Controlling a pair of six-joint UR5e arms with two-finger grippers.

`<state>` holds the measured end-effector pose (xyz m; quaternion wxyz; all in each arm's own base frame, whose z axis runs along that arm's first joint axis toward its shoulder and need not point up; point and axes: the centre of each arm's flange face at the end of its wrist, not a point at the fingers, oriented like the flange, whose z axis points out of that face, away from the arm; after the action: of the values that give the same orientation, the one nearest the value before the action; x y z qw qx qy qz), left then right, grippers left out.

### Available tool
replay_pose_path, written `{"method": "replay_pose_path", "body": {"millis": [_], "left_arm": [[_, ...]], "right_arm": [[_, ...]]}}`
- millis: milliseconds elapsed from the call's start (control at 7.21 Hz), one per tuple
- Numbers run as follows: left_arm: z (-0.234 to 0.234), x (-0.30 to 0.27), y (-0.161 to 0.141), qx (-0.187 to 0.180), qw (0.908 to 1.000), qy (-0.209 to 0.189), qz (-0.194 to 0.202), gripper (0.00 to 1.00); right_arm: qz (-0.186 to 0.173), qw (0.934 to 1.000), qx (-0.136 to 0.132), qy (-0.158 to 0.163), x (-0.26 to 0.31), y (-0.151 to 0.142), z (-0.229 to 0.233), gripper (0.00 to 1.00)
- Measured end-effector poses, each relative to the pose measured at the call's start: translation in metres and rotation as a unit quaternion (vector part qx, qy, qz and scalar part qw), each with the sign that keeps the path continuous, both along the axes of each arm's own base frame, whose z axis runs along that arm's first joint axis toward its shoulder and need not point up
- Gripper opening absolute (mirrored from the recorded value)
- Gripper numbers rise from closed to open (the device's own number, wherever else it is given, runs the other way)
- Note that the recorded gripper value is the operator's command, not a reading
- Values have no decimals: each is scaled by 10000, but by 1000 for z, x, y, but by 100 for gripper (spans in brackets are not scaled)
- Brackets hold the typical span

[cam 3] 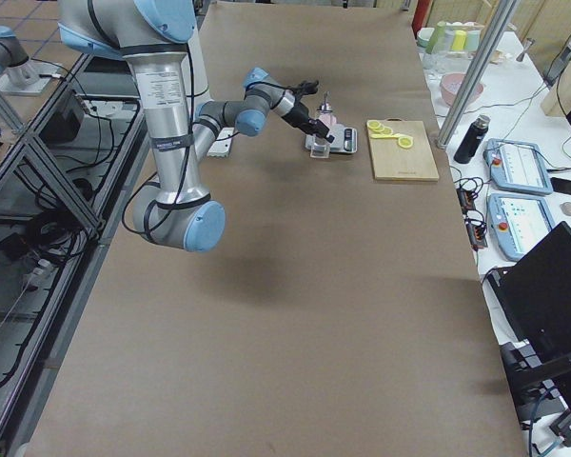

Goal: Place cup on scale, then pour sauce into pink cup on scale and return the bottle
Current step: 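Carry the sauce dispenser with the right gripper above the pink cup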

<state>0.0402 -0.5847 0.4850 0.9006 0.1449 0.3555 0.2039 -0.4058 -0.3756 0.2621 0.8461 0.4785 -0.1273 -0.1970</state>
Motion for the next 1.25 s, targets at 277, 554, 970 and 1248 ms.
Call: {"method": "replay_pose_path", "body": {"millis": [277,554,970,1248], "left_arm": [[38,-13,4,87,9999,116,52,98],[56,-26,10,107,9998,146,79,98],[72,-38,20,126,9997,169,114,98],[77,-41,23,121,9997,171,102,98]], "right_arm": [[-44,9990,64,447,-9,2,-9,0],[-130,9962,67,859,-20,-1,-25,0],[-70,9901,62,1400,-38,-17,-16,0],[22,9858,90,1678,-57,-33,-12,0]]}}
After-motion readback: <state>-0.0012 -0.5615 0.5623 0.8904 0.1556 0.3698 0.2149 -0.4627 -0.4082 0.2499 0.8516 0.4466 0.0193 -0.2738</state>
